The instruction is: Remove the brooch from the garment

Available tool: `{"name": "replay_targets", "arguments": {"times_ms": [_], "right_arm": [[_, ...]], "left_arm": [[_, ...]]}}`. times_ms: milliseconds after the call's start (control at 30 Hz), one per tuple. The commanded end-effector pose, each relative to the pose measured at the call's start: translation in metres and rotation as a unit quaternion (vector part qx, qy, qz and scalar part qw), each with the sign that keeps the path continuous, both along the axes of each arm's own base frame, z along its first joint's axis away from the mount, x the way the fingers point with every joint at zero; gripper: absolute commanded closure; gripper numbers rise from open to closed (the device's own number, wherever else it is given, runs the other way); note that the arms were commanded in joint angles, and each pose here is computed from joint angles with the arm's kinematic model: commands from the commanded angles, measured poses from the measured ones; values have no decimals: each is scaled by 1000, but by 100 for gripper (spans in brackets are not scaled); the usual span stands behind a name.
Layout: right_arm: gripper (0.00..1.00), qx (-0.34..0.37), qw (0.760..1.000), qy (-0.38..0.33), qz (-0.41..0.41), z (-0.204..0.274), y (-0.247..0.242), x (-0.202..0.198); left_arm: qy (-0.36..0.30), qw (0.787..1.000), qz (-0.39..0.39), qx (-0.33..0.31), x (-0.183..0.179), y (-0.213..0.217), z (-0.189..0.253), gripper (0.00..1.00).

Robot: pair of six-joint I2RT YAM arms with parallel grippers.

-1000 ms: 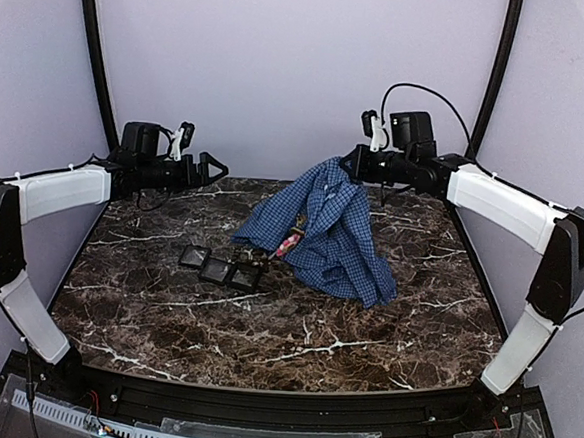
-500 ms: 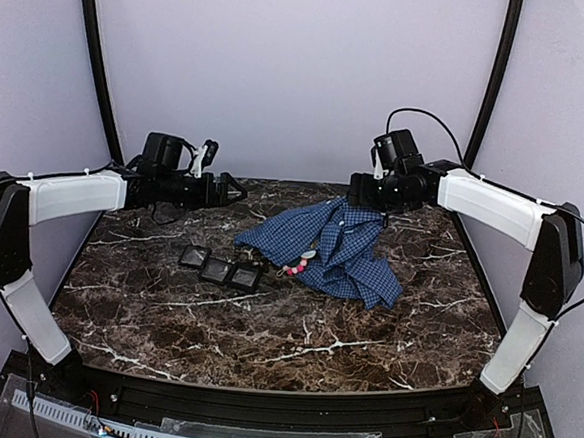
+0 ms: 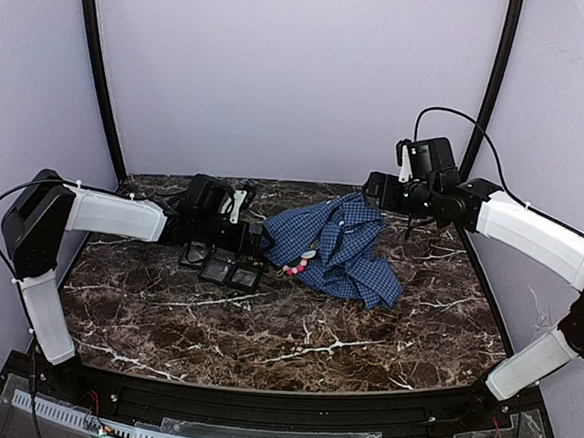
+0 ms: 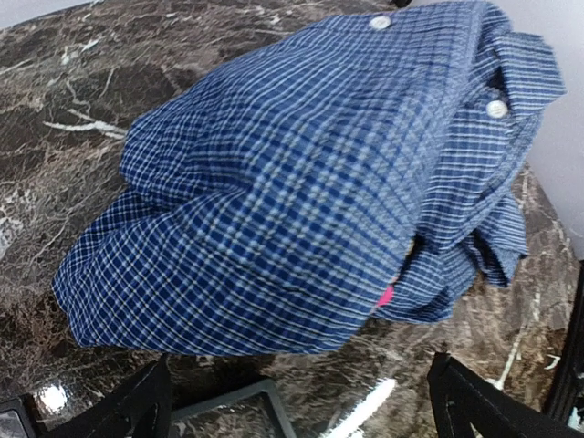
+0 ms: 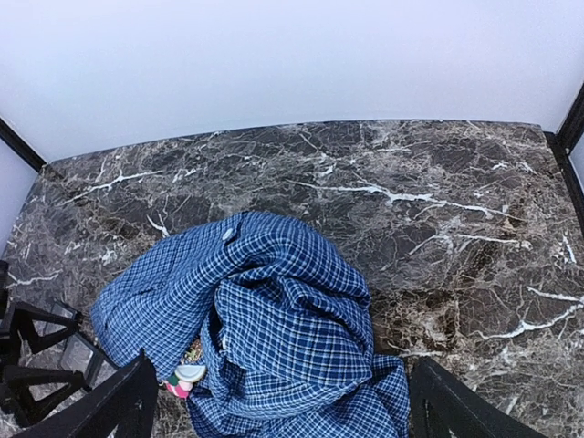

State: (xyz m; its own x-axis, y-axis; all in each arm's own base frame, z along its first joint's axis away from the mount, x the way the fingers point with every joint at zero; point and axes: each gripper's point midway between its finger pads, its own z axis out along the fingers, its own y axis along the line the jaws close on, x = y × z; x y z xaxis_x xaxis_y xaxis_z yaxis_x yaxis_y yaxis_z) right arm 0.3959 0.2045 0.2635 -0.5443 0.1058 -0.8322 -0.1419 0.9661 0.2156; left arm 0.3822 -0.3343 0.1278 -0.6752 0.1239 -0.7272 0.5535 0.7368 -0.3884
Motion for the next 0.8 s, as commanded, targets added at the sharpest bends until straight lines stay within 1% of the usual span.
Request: {"name": "replay_targets", "arguments": {"times_ms": [0,67,100,133,167,200,233,267,300,333,367,400,433,467,500,533,600,667,767], "right_arm": [[5,5,999,-39,25,1,8,3],[5,2,998,-51,32,-3,9,3],[4,4,998,-60,37,-3,10,3],[5,6,997,-67,42,-6,10,1],[5,11,996,-78,50,-7,12,-1],[5,17,994,-84,63,-14,13,-6],[5,23,992,-97,72,-16,14,-10],[5,30,990,-111,85,-15,16,-14],[5,31,987,-121,97,-17,18,-18],[5,31,985,-131,107,-17,19,-21],[6,30,983,-140,113,-16,19,-24],[6,31,982,-146,118,-16,19,-26],[6,34,980,-150,126,-16,20,-29],[6,37,979,-152,134,-17,21,-33],[6,42,977,-155,144,-17,23,-37],[6,46,975,-157,151,-17,24,-41],[7,59,969,-157,182,-20,32,-50],[7,70,965,-151,201,-27,37,-58],[8,79,962,-137,223,-38,43,-65]], "left_arm": [[-39,998,19,36,19,-8,-27,0],[-52,997,22,50,26,-18,-37,0],[-64,996,22,51,30,-24,-34,0],[-66,996,19,51,32,-30,-44,0],[-82,996,19,41,37,-36,-40,0],[-86,995,17,41,37,-39,-46,3],[-103,994,15,29,39,-43,-44,8],[-108,994,12,26,40,-45,-48,18],[-125,992,5,10,40,-49,-43,25],[-129,992,-1,5,40,-51,-46,38],[-145,989,-16,-5,39,-56,-40,43],[-150,988,-21,-7,39,-58,-39,54],[-162,986,-29,-12,40,-61,-33,59],[-168,985,-32,-14,40,-63,-27,69],[-177,983,-37,-14,40,-64,-21,74],[-188,981,-39,-18,40,-64,-8,83],[-209,976,-50,-24,36,-64,12,93],[-219,973,-64,-33,30,-65,29,98],[-219,971,-84,-49,19,-66,52,99]]}}
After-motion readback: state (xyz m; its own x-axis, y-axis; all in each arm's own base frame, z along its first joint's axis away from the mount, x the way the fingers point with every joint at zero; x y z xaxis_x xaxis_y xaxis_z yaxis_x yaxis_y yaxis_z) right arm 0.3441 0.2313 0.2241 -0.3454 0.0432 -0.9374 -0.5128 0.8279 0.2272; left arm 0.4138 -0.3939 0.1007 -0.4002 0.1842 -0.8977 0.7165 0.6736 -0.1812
